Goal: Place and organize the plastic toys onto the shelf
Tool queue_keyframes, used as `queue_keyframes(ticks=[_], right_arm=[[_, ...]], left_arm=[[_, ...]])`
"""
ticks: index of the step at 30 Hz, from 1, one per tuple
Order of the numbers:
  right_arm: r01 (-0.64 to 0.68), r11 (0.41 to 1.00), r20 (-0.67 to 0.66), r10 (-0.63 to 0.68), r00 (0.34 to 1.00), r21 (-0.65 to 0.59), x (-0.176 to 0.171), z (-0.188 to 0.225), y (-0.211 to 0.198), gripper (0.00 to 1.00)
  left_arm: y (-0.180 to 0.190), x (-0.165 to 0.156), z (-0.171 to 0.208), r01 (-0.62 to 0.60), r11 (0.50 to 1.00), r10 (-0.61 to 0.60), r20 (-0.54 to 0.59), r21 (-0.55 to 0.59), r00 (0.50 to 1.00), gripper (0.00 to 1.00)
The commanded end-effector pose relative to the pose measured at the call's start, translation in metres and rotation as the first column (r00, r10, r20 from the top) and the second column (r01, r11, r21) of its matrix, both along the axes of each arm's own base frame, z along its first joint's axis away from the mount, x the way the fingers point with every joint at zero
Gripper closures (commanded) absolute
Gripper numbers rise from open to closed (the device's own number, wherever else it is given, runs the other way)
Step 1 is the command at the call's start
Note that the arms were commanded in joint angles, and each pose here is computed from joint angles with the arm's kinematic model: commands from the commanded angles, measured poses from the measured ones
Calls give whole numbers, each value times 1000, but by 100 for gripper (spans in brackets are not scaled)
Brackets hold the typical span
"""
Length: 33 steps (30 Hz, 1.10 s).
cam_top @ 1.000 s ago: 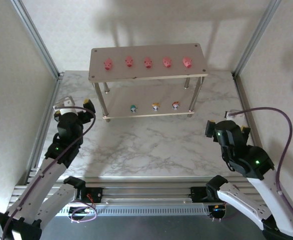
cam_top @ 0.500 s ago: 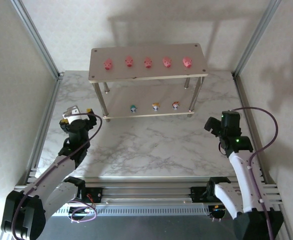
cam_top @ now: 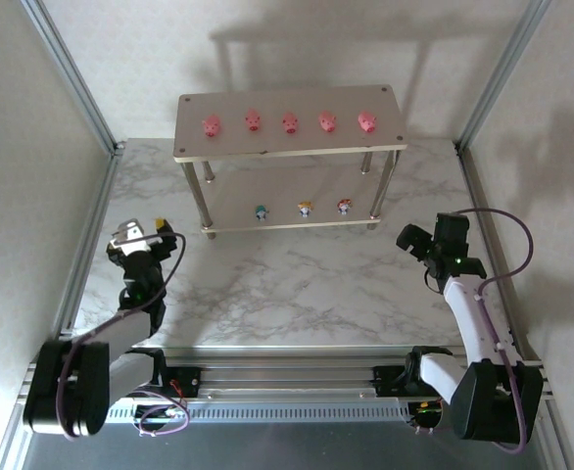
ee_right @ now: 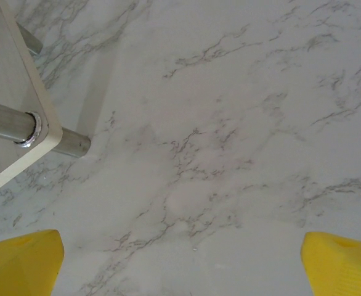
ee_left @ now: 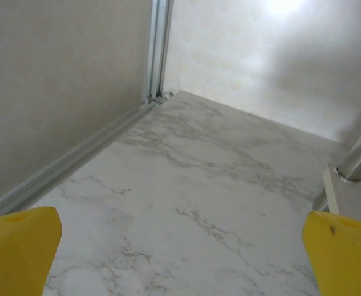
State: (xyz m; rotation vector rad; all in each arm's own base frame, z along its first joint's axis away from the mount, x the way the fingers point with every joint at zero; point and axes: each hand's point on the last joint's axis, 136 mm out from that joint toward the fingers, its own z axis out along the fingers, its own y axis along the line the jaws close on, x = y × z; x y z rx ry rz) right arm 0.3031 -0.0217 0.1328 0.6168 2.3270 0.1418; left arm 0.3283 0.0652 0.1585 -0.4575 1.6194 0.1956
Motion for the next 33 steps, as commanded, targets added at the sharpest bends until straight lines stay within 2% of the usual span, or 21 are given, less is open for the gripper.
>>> queue_keyframes(ticks=[1,6,10,15,17,20,27,30,33], right_arm=[[7,1000,21,-7,1000,4,7,-3,-2,1],[34,999,38,-32,999,-39,7,0,-11,1],[54,996,49,-50,998,-78,5,2,-19,1],[76,991,78,-67,995,-113,6,3,-26,1],[85,989,97,-74,993,-122,7,4,-28,1],[80,987,130,-62,990,-137,10,5,-28,1],[51,977,335,21,942,-205,16,2,-26,1],[73,975,497,43,867,-211,13,6,-23,1],[81,968,550,66,832,-239,12,7,-23,1]], left_arm=[[-13,19,3,91,996,-91,33,10,995,0],[-23,42,-5,150,988,-150,5,48,989,0],[-24,56,-22,170,985,-168,-38,35,985,0],[-34,41,-26,243,969,-243,-5,45,970,0],[-32,34,-21,232,971,-234,44,55,971,0],[-32,38,-23,235,971,-236,26,50,971,0],[-32,38,-24,232,972,-233,20,47,972,0],[-32,38,-24,232,972,-233,21,48,972,0],[-32,38,-24,231,972,-233,22,48,972,1]])
